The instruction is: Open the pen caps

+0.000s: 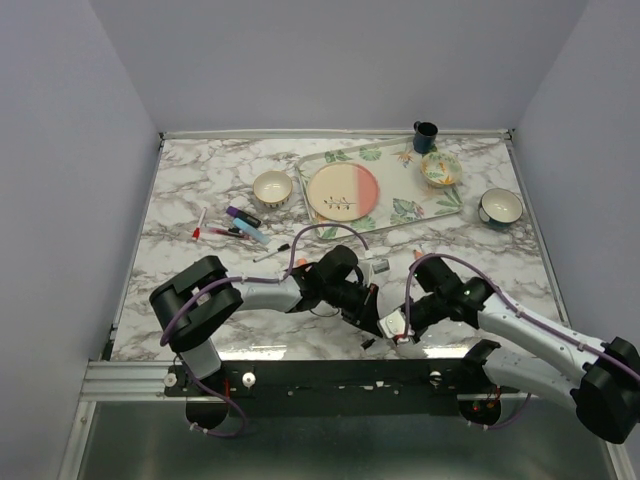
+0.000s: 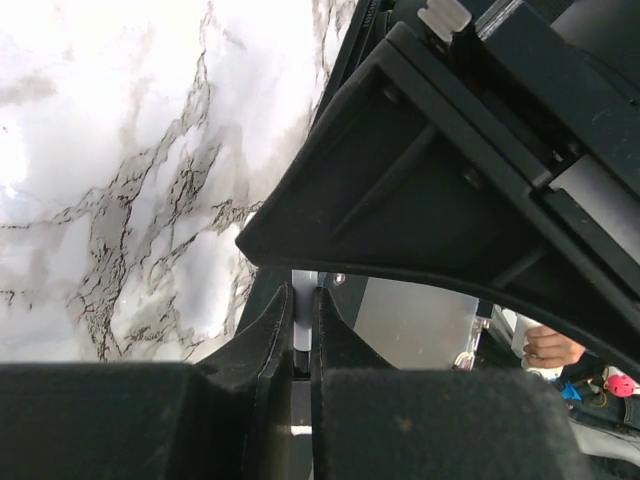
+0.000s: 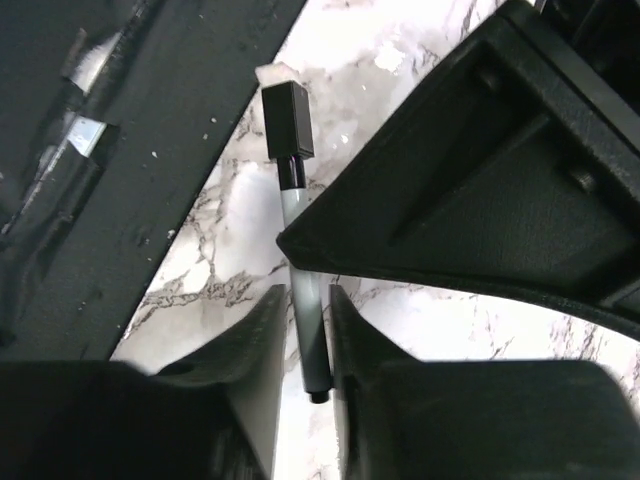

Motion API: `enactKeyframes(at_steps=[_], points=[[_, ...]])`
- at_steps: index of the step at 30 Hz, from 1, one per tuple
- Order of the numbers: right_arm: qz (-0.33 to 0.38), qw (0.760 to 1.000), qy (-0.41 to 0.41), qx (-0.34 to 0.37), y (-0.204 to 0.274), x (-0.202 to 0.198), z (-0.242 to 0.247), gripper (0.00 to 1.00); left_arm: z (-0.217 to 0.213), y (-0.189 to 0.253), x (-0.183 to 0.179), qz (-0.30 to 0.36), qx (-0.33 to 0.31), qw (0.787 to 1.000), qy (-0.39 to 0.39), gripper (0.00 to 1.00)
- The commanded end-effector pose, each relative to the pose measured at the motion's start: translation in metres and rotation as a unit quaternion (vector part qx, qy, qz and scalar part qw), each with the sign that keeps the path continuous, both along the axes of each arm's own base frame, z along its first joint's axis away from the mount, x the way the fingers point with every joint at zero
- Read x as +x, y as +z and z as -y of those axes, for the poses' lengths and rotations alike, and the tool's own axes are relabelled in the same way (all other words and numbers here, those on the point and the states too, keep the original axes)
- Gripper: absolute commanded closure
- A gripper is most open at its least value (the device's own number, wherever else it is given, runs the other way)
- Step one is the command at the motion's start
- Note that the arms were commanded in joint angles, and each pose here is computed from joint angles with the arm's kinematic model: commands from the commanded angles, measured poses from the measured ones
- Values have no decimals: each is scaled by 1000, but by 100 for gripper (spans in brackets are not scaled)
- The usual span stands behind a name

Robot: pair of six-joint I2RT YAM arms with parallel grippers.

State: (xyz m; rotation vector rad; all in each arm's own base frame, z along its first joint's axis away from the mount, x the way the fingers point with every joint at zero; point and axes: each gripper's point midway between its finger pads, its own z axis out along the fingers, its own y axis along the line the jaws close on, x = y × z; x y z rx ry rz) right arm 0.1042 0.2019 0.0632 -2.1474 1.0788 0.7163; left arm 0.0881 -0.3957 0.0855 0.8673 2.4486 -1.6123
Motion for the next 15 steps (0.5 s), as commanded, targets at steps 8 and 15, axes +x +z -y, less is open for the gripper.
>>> enactKeyframes(at_steps=[8,15], points=[[9,1000,-12,-13,1,5,-1,99,0,15,14,29,-17,999,41,53],[2,998,-56,-6,19,17,-5,99,-30,29,47,119,-1,984,136,22]])
